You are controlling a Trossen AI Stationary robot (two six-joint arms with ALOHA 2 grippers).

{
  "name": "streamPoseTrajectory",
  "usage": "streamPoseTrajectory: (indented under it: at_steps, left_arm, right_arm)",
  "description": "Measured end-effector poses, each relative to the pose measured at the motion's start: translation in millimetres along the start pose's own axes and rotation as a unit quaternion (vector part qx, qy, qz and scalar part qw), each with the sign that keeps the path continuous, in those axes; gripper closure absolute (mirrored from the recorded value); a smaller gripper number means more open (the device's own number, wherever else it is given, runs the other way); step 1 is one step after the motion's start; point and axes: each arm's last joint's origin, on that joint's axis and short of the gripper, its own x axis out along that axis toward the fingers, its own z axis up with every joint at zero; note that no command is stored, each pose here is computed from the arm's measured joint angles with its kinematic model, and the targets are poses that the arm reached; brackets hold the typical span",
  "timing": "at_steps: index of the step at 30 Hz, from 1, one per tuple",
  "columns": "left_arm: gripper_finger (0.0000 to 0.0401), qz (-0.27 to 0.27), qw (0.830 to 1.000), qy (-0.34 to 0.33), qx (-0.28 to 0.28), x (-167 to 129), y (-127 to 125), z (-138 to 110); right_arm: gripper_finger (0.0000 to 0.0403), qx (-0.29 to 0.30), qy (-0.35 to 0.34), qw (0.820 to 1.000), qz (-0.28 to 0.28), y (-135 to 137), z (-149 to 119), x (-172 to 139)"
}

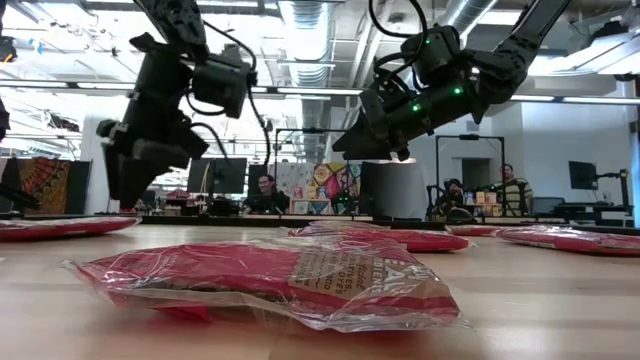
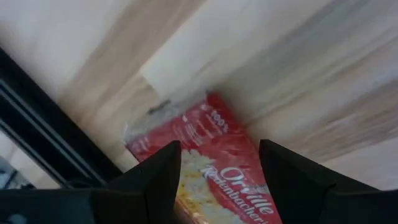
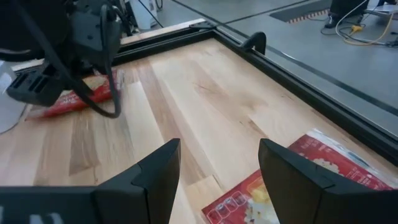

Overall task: Sort popcorn bags into baskets
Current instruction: Put the red popcorn bag into the white bin

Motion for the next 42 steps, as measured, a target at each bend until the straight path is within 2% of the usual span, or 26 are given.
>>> streamPoseTrajectory:
  at_steps: [5, 8, 11, 16, 17, 22, 25, 30, 33, 36, 42]
  left_arm:
    - [0.0193, -0.011, 1.0, 0.009, 0.003, 17.9, -3.3, -10.5]
    - [0.0216, -0.023, 1.0, 0.002, 0.003, 28.1, -4.1, -12.9]
    - [0.0264, -0.033, 0.999, -0.003, 0.008, 33.4, -4.1, -14.8]
    - [0.0377, -0.029, 0.999, -0.013, 0.031, 33.9, -4.2, -13.3]
    - [0.0387, -0.027, 0.999, -0.015, 0.035, 32.5, -4.6, -12.1]
    - [0.0389, -0.033, 0.994, -0.081, 0.069, 14.2, -11.9, 1.5]
    - [0.0396, -0.037, 0.985, -0.146, 0.081, -4.4, -16.0, 11.0]
    - [0.0394, -0.058, 0.955, -0.278, 0.086, -46.0, -19.0, 22.3]
    - [0.0396, -0.091, 0.926, -0.358, 0.072, -69.5, -16.2, 24.4]
    - [0.0397, -0.129, 0.895, -0.424, 0.054, -91.5, -10.6, 24.5]
    - [0.0394, -0.168, 0.829, -0.532, 0.028, -123.4, -5.2, 26.5]
  right_arm:
    - [0.0163, 0.0, -0.001, 1.0, 0.0, 0.0, 0.2, 0.0]
    - [0.0163, 0.0, -0.001, 1.0, 0.0, 0.0, 0.1, 0.0]
    - [0.0163, 0.0, -0.001, 1.0, 0.0, 0.1, 0.1, 0.1]
    - [0.0163, 0.012, 0.0, 1.0, 0.007, 4.8, -0.5, -0.3]
    - [0.0163, 0.018, -0.001, 1.0, 0.009, 6.4, -0.5, -0.4]
    - [0.0163, 0.043, -0.007, 0.999, 0.031, 20.2, -0.9, -1.8]
    - [0.0163, 0.056, -0.001, 0.997, 0.049, 32.7, -3.3, -3.5]
    - [0.0163, 0.057, 0.007, 0.995, 0.08, 56.5, -8.1, -8.3]
    - [0.0163, 0.068, -0.001, 0.993, 0.097, 68.0, -8.0, -11.2]
    - [0.0163, 0.07, -0.029, 0.994, 0.073, 80.1, -8.9, -12.7]
    - [0.0163, 0.079, -0.082, 0.993, 0.027, 96.6, -5.7, -20.1]
